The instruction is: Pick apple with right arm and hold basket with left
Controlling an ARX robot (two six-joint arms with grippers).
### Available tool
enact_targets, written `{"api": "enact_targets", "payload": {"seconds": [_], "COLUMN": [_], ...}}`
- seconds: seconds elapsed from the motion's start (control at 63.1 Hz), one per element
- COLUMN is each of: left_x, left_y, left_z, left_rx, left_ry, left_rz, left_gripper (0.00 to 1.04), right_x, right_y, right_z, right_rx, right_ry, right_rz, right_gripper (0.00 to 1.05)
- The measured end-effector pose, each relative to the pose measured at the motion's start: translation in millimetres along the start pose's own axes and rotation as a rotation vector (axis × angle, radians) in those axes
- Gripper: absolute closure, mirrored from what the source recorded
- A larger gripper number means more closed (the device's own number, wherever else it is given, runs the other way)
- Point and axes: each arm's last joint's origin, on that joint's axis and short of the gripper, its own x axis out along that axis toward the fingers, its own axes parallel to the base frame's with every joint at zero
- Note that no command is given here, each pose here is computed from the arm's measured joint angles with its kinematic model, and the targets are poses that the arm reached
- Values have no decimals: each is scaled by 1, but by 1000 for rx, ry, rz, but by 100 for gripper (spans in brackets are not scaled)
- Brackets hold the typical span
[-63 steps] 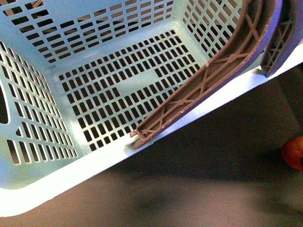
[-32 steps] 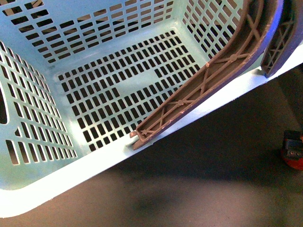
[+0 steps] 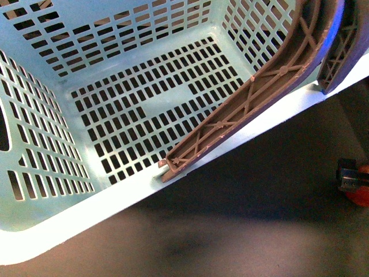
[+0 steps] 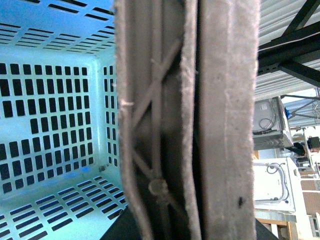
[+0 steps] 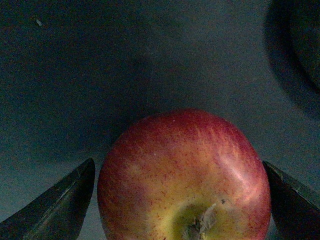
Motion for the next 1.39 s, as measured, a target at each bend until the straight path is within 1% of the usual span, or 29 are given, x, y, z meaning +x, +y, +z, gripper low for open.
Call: {"api": "enact_targets", "payload": {"seconds": [0.269,0.301,0.317,0.396,0.459,0.602,0.745,0.824,0.855,1.014,1.22,1.299,1.394], "left_x": [0,0,0,0,0,0,0,0,0,0,0,0,0], "left_y": [0,0,0,0,0,0,0,0,0,0,0,0,0], "left_z": [0,0,0,0,0,0,0,0,0,0,0,0,0], "left_rx": [0,0,0,0,0,0,0,0,0,0,0,0,0], "left_ry": [0,0,0,0,0,0,0,0,0,0,0,0,0], "left_rz": [0,0,0,0,0,0,0,0,0,0,0,0,0], "left_gripper": [90,90,90,90,90,90,90,90,90,90,90,90,90], "right_x": [6,6,6,6,6,2,-13,-30,-44,-97,-169,-206,-244], "right_y": [1,1,1,1,0,0,-1,-3,-4,-9,-13,-12,-10], "right_z": [-8,-9,-9,-9,-10,-13,-18,-16,-12,3,16,29,44], "right_rx": [-2,-2,-2,-2,-1,-1,-33,-67,-97,-158,-186,-196,-207], "right_ry": [29,31,31,32,30,27,16,-26,-66,-171,-272,-357,-471], "right_rz": [-6,-7,-9,-12,-14,-11,27,53,73,166,263,289,289], "right_gripper": [9,11,15,21,24,24,24,24,24,24,24,25,25]}}
